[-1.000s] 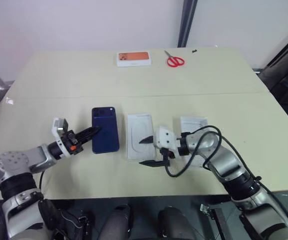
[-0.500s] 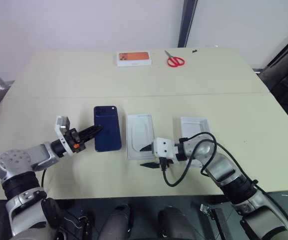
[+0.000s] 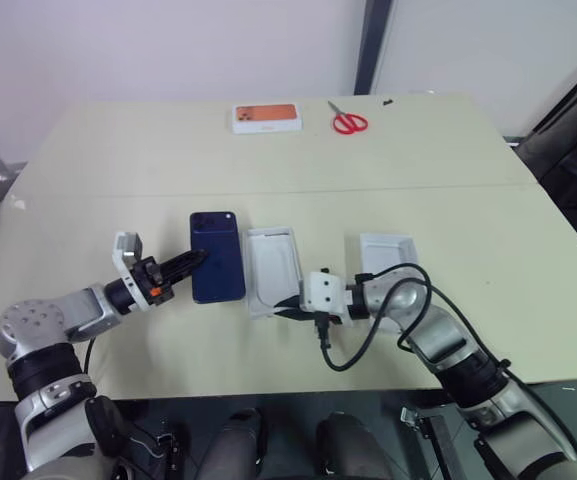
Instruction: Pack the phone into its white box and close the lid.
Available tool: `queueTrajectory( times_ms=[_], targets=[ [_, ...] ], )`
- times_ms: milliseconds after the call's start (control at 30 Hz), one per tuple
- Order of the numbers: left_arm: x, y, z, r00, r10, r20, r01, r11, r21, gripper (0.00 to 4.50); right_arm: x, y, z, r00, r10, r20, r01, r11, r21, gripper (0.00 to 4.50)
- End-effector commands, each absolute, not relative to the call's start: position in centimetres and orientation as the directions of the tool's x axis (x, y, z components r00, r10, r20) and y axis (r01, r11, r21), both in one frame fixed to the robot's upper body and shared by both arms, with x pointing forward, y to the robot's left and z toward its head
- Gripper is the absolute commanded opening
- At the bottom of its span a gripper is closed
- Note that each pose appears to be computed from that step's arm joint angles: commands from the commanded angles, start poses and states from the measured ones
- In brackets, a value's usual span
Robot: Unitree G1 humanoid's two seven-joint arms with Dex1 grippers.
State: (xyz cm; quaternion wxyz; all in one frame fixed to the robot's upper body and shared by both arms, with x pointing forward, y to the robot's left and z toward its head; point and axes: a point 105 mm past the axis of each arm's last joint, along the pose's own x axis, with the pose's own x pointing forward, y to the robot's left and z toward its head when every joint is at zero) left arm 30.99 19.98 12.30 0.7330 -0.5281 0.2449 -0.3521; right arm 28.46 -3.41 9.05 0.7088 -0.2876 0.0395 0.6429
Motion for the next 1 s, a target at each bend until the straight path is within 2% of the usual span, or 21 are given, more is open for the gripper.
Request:
queueTrajectory(
  times_ms=[33,267,300,433,800,900,1000],
  targets=[
    [31.2,19.7,14.6,0.614,-0.784,0.088,0.354,0.174,-0.919,0.0,28.3,-2.9,9.2,0.169,0.892,-0.419,-0.934,0.009,-0.357,0.04],
    [31.3,19.8,14.6,0.62,-0.78,0.082,0.349,0.181,-0.919,0.0,28.4,-2.1,8.8,0.163,0.891,-0.423,-0.96,0.045,-0.276,0.04],
    [31.3,19.8,14.6,0.619,-0.781,0.083,0.349,0.179,-0.92,0.0,28.4,-2.0,8.9,0.169,0.891,-0.421,-0.958,0.049,-0.282,0.81],
    [31.3,19.9,14.6,0.617,-0.782,0.085,0.349,0.175,-0.921,0.0,28.3,-1.7,8.9,0.165,0.888,-0.43,-0.954,0.033,-0.299,2.67],
    [31.2,20.0,14.7,0.617,-0.782,0.081,0.349,0.18,-0.92,0.0,28.2,-1.9,10.0,0.152,0.905,-0.398,-0.954,0.028,-0.3,2.67],
    [31.2,20.0,14.8,0.615,-0.784,0.082,0.351,0.179,-0.919,0.0,28.4,-1.9,9.8,0.157,0.904,-0.398,-0.954,0.035,-0.297,1.78],
    [31.2,19.8,14.9,0.61,-0.788,0.084,0.355,0.177,-0.918,0.0,28.5,-1.8,9.6,0.166,0.903,-0.397,-0.952,0.042,-0.303,0.28]
  ],
)
